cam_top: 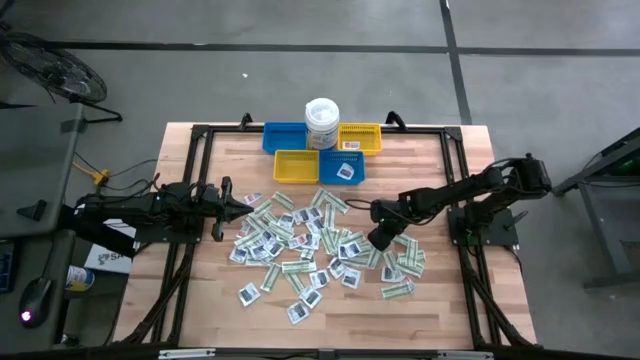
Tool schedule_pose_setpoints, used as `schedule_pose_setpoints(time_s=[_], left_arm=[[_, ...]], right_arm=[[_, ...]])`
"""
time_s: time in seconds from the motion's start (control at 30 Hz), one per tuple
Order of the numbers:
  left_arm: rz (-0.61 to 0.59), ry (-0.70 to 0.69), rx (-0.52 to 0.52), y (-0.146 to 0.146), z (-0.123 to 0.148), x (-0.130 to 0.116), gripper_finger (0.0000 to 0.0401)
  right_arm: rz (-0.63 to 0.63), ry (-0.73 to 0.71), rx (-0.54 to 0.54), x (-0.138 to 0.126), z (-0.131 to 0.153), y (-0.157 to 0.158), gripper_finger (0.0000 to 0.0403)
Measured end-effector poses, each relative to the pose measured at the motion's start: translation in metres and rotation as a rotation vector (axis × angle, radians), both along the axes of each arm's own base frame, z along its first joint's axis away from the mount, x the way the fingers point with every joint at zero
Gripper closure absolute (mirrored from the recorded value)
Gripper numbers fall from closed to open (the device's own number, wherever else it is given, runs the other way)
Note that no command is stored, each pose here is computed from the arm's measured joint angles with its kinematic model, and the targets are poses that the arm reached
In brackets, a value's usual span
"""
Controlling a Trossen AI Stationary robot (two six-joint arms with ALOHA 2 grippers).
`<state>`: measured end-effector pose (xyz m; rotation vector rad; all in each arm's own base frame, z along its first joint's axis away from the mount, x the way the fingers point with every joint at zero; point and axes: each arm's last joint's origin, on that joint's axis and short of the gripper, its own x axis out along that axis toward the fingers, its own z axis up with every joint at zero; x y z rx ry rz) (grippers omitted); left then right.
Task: Pick & Place First Aid Supplies
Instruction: Put the black towelette pack into the right blue bin
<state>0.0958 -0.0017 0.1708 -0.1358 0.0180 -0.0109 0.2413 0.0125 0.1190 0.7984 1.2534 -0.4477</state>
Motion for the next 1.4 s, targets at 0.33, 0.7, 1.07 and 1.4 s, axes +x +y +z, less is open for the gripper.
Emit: schedule_pose_setpoints(time_s=[0.33, 0.7, 1.07, 1.4], left_arm=[[0.000, 0.000, 0.000, 0.000, 0.000, 0.000, 0.0394], [0.000, 0.000, 0.000, 0.000, 0.000, 0.000, 0.0394], [0.000, 0.000, 0.000, 0.000, 0.000, 0.000, 0.0394], [0.000, 0.000, 0.000, 0.000, 0.000, 0.000, 0.0394]], right_arm=[[-0.027, -0.086, 0.016, -0.005, 0.020, -0.005, 0.0403], [-0.071, -0.217, -0.054, -0.010, 0.048, -0.011, 0.0403], [0.022, -0.228, -0.050, -0.012, 0.050, -0.011, 0.0400], [0.038, -0.136, -0.005, -0.007, 0.031, -0.008, 0.0297]])
